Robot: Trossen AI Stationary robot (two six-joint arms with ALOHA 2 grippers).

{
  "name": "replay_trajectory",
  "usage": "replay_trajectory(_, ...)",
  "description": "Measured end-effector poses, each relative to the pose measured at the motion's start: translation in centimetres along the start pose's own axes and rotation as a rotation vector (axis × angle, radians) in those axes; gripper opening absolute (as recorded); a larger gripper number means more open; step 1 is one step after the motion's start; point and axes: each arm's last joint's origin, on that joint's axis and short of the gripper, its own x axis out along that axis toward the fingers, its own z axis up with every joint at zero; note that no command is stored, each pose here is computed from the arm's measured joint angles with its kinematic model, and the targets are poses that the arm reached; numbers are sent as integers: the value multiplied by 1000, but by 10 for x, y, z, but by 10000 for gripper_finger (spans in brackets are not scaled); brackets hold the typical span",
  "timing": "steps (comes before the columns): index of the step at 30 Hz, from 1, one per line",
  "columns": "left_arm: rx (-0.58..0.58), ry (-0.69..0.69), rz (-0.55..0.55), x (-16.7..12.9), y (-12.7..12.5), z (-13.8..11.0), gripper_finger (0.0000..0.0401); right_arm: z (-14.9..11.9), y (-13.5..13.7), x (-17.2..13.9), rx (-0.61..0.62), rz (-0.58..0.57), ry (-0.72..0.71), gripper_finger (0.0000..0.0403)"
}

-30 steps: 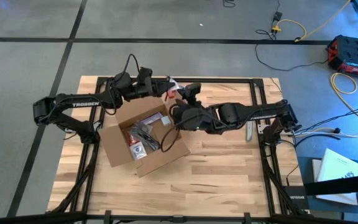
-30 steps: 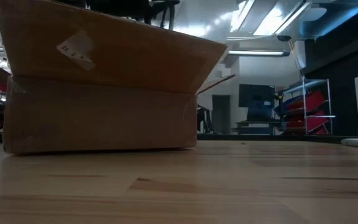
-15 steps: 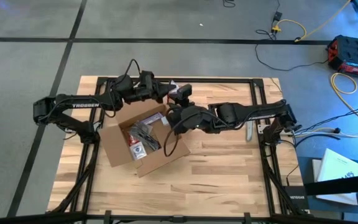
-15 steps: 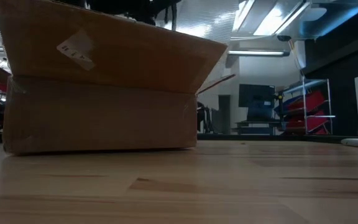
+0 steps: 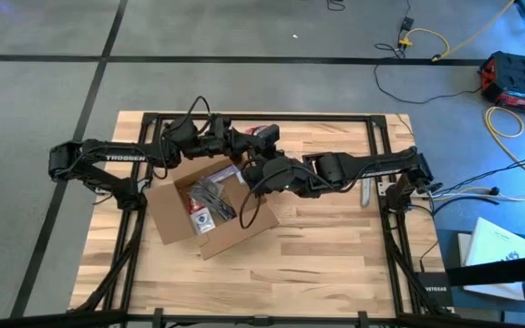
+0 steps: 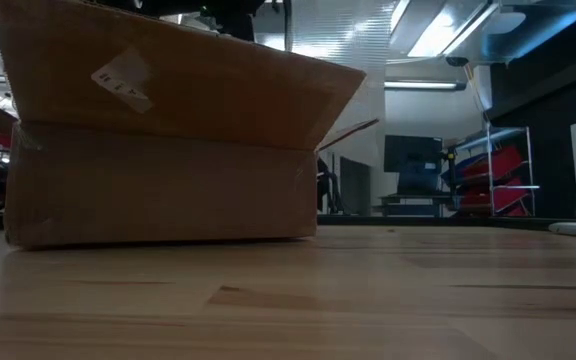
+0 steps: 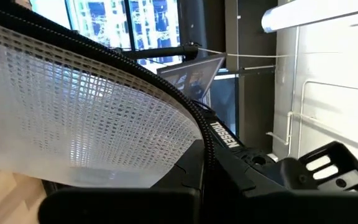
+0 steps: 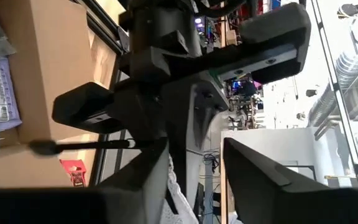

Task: Unpack boxes
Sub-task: Close the transparent zip bag

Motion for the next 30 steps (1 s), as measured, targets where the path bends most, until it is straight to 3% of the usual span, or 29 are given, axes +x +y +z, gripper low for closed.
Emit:
replay_trajectory(7, 1, 5, -11, 0, -1, 0, 0, 0, 2, 0, -16, 39, -27, 65)
replay_trajectory(22, -11, 21, -5, 0, 0, -2, 0, -9, 10, 1, -110, 122, 13, 62)
replay_trajectory(30, -2, 32, -16, 1, -1, -4, 0, -8, 8, 1, -99, 88, 28, 62)
